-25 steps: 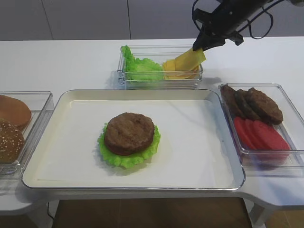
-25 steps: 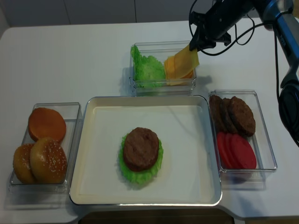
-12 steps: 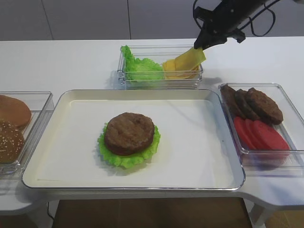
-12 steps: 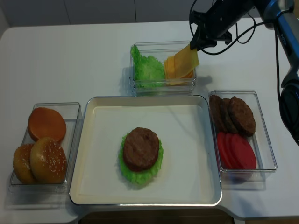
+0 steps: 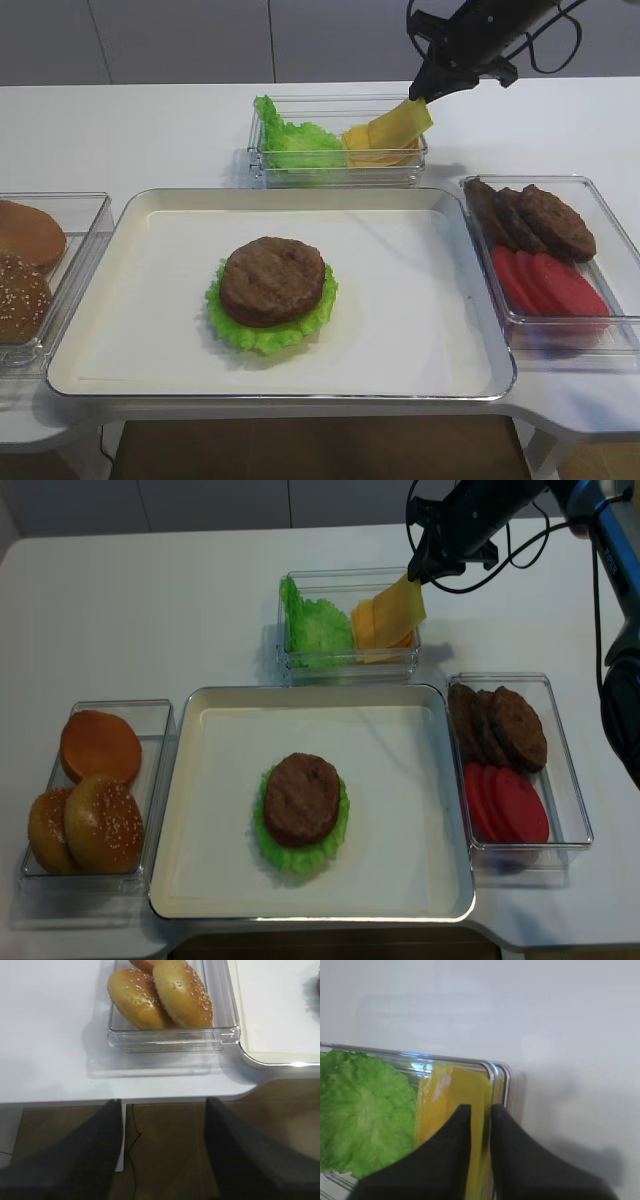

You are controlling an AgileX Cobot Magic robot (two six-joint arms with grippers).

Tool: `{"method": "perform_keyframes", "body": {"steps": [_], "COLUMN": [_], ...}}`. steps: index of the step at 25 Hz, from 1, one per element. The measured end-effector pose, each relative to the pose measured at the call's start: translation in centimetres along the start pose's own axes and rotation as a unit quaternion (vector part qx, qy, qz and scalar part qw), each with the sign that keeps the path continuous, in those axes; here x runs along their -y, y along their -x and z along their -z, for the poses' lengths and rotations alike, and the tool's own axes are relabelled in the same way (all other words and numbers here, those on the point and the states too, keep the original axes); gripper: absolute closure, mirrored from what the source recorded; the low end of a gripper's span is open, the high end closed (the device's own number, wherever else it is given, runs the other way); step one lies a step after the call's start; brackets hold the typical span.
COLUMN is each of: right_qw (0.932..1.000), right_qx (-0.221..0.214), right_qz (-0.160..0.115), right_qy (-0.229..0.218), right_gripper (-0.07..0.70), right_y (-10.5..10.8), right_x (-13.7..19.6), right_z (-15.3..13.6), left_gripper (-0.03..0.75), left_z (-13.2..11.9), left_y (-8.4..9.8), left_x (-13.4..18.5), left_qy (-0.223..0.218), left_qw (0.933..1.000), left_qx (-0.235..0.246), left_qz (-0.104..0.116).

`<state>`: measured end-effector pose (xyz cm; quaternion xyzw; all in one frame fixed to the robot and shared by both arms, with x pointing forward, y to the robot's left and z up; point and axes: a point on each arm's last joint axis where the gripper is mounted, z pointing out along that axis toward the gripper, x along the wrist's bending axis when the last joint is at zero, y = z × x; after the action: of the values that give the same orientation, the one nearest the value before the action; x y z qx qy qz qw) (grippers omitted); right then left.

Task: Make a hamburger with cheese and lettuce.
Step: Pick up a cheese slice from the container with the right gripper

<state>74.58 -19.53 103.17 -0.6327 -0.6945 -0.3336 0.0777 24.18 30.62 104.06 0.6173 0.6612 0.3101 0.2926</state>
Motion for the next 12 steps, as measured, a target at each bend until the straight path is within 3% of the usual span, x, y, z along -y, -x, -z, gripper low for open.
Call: {"method": "perform_keyframes", "body": {"steps": [12], "right_qw": [1.0000], "right_qx": [0.000], "right_qz": [0.000], "right_qy": [0.000], "right_gripper": [0.511], "right_y": [0.01], "right_x": [0.00], "right_z": [0.00], "left_gripper": [0.324], "left_z": [0.00], "left_y": [0.00], "left_x": [0.00], "left_qy": [0.000], "left_qw": [1.0000], "left_qx": [0.000], "left_qz": [0.000]}}
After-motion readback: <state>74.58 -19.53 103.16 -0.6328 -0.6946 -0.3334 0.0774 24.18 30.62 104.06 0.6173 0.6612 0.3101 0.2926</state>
